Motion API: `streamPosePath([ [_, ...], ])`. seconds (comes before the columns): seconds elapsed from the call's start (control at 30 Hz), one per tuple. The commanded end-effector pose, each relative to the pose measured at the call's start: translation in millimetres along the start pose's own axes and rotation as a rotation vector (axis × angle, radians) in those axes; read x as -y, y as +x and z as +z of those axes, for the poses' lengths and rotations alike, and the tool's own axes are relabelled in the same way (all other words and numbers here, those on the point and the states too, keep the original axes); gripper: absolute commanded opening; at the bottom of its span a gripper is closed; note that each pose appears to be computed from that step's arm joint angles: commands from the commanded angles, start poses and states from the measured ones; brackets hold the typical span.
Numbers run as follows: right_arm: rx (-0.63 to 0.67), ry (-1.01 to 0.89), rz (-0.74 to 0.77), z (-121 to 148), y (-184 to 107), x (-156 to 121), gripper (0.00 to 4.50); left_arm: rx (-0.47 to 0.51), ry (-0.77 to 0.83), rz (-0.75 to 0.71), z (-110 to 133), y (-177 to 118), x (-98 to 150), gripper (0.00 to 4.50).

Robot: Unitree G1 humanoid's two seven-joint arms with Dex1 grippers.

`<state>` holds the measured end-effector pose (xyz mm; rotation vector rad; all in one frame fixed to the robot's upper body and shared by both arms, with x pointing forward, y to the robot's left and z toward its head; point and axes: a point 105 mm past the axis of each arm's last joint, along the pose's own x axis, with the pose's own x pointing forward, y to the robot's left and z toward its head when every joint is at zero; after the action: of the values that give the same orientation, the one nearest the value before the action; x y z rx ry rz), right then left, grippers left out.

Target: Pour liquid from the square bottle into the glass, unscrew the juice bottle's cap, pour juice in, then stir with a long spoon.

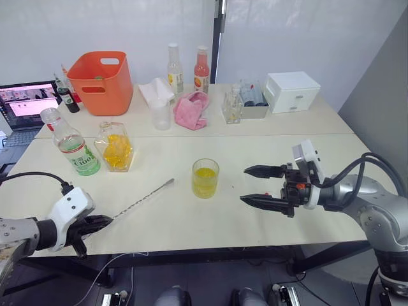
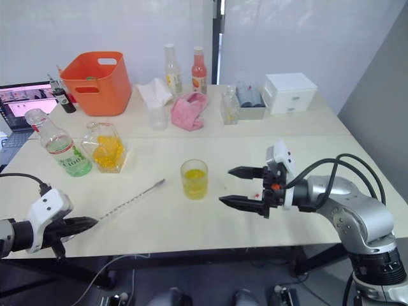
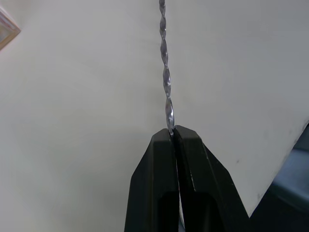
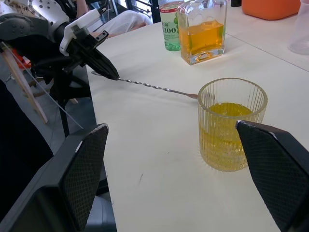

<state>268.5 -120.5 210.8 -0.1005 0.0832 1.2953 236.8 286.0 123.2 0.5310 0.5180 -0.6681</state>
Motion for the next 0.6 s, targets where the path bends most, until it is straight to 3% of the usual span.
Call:
streamPosePath([
  [0.03, 0.020, -0.028, 0.000, 10.1, 0.6, -0.4, 4.50, -0.008, 0.065, -0.014, -5.0, 6.5, 1.0, 0.03],
  [0.3, 0.024, -0.026, -0.010, 11.9, 0.9, 1.6, 4.50, -0.046, 0.111, -0.026, -15.5, 12.2, -0.2, 0.03],
  [0.33, 0.023, -0.026, -0.011, 11.7, 0.9, 1.6, 4.50, -0.033, 0.101, -0.013, -12.5, 11.0, -3.4, 0.50],
  [0.4, 0.023, -0.024, -0.013, 11.5, 0.8, 1.5, 4.50, -0.018, 0.069, -0.031, -8.8, 8.7, -3.6, 0.92],
  [0.6, 0.025, -0.015, -0.021, 10.1, 1.4, 1.8, 4.50, 0.032, -0.023, -0.082, 8.9, -2.0, -4.0, 2.90],
])
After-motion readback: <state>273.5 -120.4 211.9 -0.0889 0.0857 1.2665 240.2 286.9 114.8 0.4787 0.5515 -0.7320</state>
